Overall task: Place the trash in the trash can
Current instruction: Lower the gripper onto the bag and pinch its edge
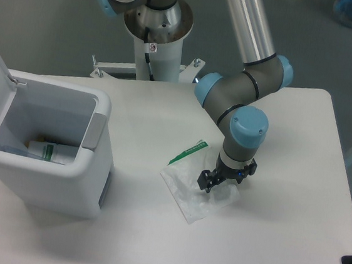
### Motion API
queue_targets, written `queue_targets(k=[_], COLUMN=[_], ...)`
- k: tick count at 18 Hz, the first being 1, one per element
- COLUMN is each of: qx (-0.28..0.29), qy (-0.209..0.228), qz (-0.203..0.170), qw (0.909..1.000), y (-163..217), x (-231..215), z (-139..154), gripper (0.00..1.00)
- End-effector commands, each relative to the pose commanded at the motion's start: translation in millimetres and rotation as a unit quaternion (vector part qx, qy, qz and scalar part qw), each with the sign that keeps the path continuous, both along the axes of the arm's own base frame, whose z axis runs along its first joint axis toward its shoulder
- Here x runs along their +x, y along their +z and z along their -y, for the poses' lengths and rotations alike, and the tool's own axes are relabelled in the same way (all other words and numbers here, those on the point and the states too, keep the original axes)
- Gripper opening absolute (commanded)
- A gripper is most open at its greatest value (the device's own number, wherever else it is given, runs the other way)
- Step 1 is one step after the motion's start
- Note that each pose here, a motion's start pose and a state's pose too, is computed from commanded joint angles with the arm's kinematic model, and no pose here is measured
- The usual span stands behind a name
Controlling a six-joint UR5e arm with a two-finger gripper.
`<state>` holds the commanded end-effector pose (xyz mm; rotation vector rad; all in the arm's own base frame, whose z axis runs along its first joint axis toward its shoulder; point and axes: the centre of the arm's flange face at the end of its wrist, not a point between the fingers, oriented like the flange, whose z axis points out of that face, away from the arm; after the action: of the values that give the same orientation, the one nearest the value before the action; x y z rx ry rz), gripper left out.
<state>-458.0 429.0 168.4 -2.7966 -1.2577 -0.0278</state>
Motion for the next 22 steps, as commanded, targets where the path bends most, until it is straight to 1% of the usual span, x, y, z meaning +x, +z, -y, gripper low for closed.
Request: queue_targets(k=[12, 20, 22], qx=[0.001, 0.001, 0.001], qy=[-0.002, -0.002, -0.002], qz=[-0.001, -0.002, -0.002], qw=[1.0, 1.0, 1.0], y=[1.1, 1.2, 0.5], x=[-0.1, 0.4, 0.3], z=[-0.1, -0.8, -0.9], gripper=[1.0, 0.96, 0.94])
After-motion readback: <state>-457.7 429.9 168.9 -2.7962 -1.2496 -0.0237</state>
